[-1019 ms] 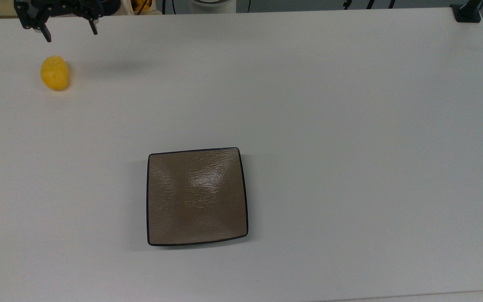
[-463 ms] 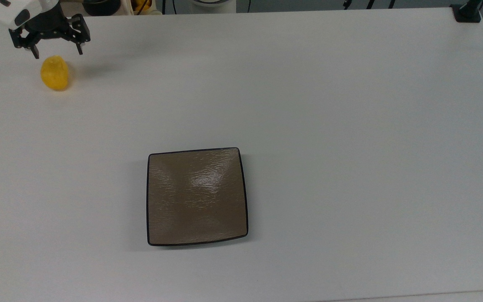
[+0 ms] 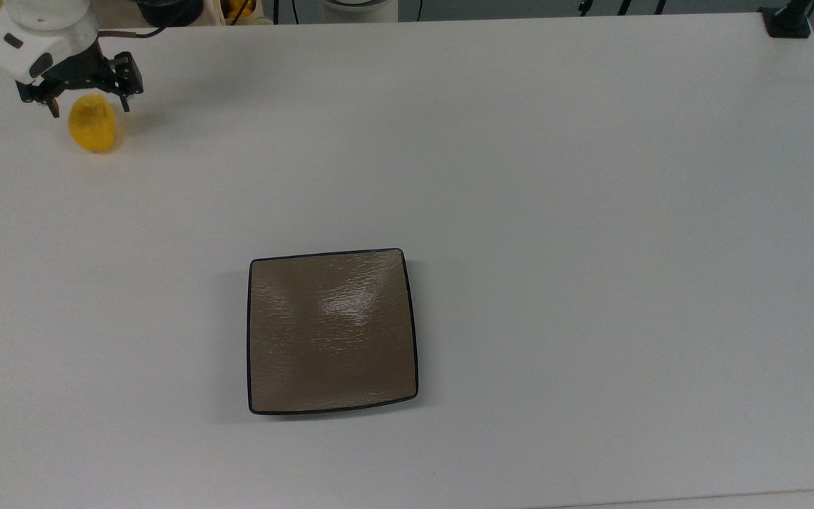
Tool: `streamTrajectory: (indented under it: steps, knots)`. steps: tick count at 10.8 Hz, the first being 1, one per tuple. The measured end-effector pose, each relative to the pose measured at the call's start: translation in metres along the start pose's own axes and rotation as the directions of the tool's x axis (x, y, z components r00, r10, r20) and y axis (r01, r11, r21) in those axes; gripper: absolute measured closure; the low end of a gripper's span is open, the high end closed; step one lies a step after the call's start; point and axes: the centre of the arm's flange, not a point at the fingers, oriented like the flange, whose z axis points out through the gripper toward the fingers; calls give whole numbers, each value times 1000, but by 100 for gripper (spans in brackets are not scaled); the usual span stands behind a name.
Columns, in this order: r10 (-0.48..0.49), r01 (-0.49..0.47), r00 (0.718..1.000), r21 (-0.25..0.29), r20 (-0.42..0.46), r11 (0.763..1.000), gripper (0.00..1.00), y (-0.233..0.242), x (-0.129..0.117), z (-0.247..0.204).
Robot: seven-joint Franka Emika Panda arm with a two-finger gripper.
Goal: Put potatoes on a ceramic plate
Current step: 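Lower the gripper around the yellow potato and close on it, then lift the potato and carry it toward the dark square plate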
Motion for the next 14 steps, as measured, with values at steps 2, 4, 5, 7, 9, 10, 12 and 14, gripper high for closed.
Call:
streamTrajectory:
  steps: [2, 4, 5, 7, 9, 10, 12, 14]
  knots:
    - [-14, 14, 999, -14, 32, 1000, 0, 4, -2, 19]
    - [-25, 26, 999, -34, 40, 999, 0, 6, -6, 34]
    - [-33, 35, 999, -49, 36, 998, 0, 6, -9, 43]
    - [-48, 50, 998, -51, 51, 997, 0, 2, -14, 58]
    - [-55, 58, 996, -45, 64, 997, 5, -1, -15, 65]
    - [-56, 59, 996, -45, 65, 997, 19, -1, -15, 65]
    - [-57, 60, 996, -46, 64, 997, 37, -1, -14, 65]
    - [-56, 59, 996, -46, 64, 997, 37, -1, -14, 64]
